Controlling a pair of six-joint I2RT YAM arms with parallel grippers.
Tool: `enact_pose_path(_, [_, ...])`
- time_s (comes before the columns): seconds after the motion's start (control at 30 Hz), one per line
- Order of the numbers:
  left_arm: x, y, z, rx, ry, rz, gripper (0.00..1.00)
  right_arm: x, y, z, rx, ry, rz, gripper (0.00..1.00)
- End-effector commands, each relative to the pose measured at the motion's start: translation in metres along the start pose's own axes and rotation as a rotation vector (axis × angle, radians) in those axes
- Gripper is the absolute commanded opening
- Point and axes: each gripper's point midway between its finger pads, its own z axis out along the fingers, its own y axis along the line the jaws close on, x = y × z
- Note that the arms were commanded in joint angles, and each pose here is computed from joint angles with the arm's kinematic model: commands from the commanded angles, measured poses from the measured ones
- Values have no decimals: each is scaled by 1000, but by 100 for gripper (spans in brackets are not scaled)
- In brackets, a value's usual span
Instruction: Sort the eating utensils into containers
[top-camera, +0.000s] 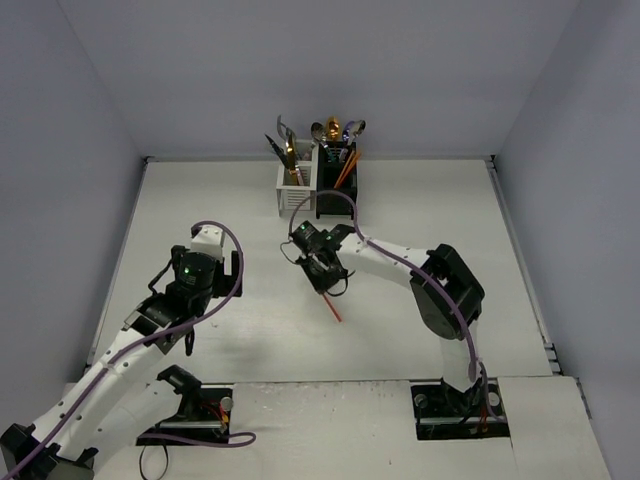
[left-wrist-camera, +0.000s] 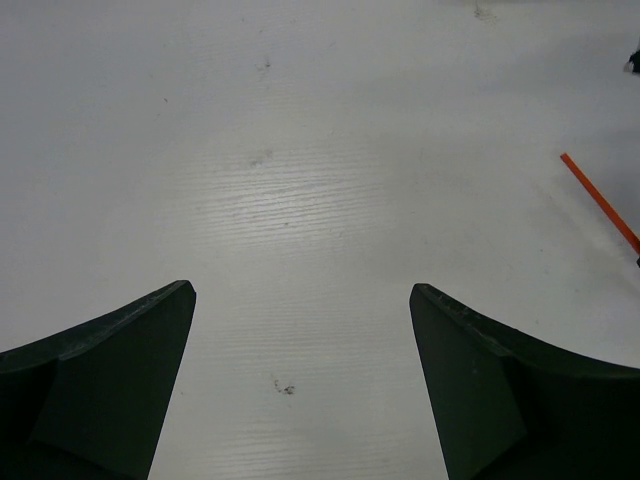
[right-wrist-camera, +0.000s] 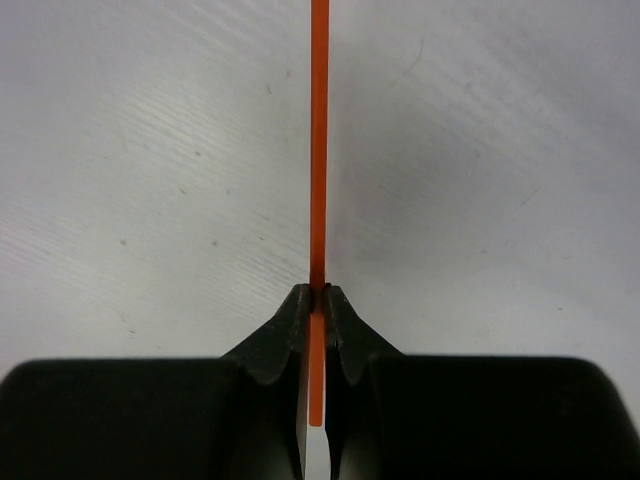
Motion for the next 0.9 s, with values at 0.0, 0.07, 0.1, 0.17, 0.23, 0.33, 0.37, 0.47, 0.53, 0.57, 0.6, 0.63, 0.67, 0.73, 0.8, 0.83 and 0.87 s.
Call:
enact_pose_path(0.0, [-18, 5, -3, -24, -63, -29, 87, -101, -24, -84, 40, -337, 70, 0])
enact_pose_path(0.07, [-18, 5, -3, -23, -64, -31, 87, -138, -46, -119, 78, -459, 121, 0])
enact_pose_path(0.1, [-18, 5, -3, -21, -64, -31, 87, -161, -63, -143, 102, -540, 155, 0])
enact_pose_path(0.17, [-19, 4, -3, -19, -65, -32, 87, -192, -89, -183, 138, -669, 210, 0])
enact_pose_path(0.23, [-18, 4, -2, -20, -63, -33, 87, -218, -111, -216, 172, -794, 259, 0])
enact_pose_path(0.33, [-18, 3, -2, -16, -63, -35, 87, -249, -138, -255, 207, -993, 341, 0])
enact_pose_path(0.37, [-18, 3, -2, -16, -63, -36, 87, -255, -146, -262, 209, -1041, 369, 0])
enact_pose_path(0.47, [-18, 3, -2, -16, -63, -36, 87, -268, -168, -284, 221, -1195, 449, 0])
enact_pose_path(0.53, [-18, 3, -2, -11, -63, -38, 87, -277, -179, -291, 231, -1283, 488, 0])
enact_pose_path(0.57, [-18, 2, -1, -10, -62, -38, 87, -278, -183, -289, 234, -1305, 501, 0])
enact_pose_path(0.6, [-18, 2, -1, -10, -61, -37, 87, -282, -186, -291, 230, -1346, 514, 0])
enact_pose_path(0.63, [-18, 2, -1, -11, -62, -38, 87, -286, -189, -294, 224, -1394, 526, 0])
enact_pose_path(0.67, [-18, 2, -1, -11, -63, -38, 87, -289, -191, -294, 220, -1430, 537, 0])
enact_pose_path(0.73, [-18, 3, -1, -13, -62, -37, 87, -293, -195, -284, 224, -1451, 550, 0])
enact_pose_path(0.8, [-18, 3, -1, -15, -62, -37, 87, -298, -198, -274, 228, -1467, 556, 0])
enact_pose_path(0.83, [-18, 3, -1, -16, -62, -37, 87, -301, -199, -262, 230, -1461, 553, 0])
enact_pose_path(0.87, [-18, 3, -1, -15, -63, -38, 87, -303, -199, -255, 228, -1463, 550, 0])
